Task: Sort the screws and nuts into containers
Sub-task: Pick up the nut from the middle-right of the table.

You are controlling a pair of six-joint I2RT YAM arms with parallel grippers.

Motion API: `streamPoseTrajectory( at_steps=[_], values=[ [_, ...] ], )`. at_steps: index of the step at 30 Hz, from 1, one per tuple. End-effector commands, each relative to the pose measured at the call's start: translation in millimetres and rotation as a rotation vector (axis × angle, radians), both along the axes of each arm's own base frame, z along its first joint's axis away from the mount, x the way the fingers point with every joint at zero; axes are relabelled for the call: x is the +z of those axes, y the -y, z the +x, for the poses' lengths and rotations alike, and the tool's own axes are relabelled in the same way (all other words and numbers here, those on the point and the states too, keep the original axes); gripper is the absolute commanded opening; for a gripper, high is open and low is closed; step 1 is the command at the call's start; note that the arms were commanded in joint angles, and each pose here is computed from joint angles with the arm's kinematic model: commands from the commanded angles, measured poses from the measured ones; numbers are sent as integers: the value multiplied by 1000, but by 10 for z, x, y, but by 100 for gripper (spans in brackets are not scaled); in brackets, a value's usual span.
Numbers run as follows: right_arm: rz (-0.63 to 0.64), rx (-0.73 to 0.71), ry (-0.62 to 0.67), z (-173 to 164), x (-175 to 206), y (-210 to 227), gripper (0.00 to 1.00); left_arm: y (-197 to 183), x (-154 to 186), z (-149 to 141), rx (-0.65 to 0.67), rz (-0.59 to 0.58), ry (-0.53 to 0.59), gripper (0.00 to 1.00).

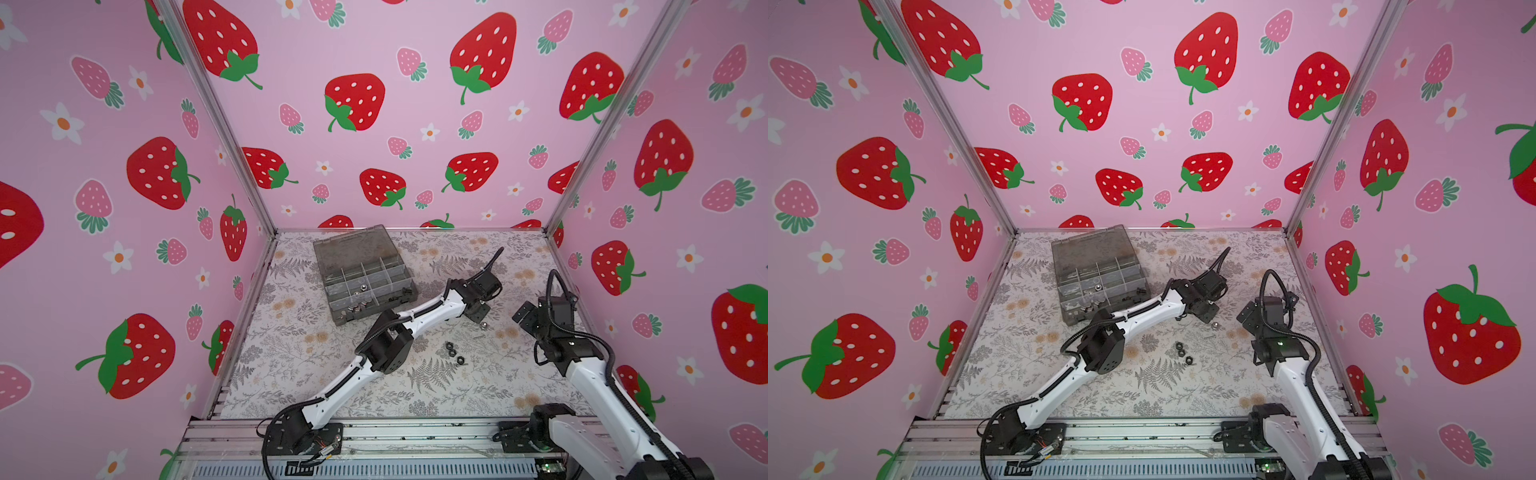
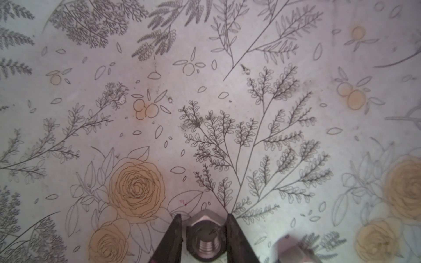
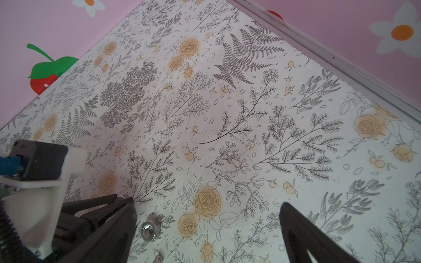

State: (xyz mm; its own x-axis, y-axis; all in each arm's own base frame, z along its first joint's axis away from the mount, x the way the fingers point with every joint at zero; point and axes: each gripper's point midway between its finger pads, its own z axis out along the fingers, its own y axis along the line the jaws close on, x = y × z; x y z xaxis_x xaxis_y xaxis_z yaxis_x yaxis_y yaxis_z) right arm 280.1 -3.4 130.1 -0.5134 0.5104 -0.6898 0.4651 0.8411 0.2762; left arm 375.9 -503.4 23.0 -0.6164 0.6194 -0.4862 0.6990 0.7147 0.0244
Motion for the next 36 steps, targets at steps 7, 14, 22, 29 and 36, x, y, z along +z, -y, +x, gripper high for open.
streamPoseTrajectory(
  at_steps=[7,14,22,29,36],
  values=[
    [13,-16,4,18,-11,11,100,-406,-393,-172,-5,208,-66,23],
    [13,-16,11,34,20,9,100,-601,-448,-230,9,272,-96,16],
    [10,-16,7,26,14,13,100,-812,-496,-505,-43,348,-207,18],
    [13,-17,7,20,11,11,100,-953,-342,-744,-85,367,-257,18],
    [16,-19,6,11,3,13,100,-972,-368,-836,-98,372,-286,24]
  ],
)
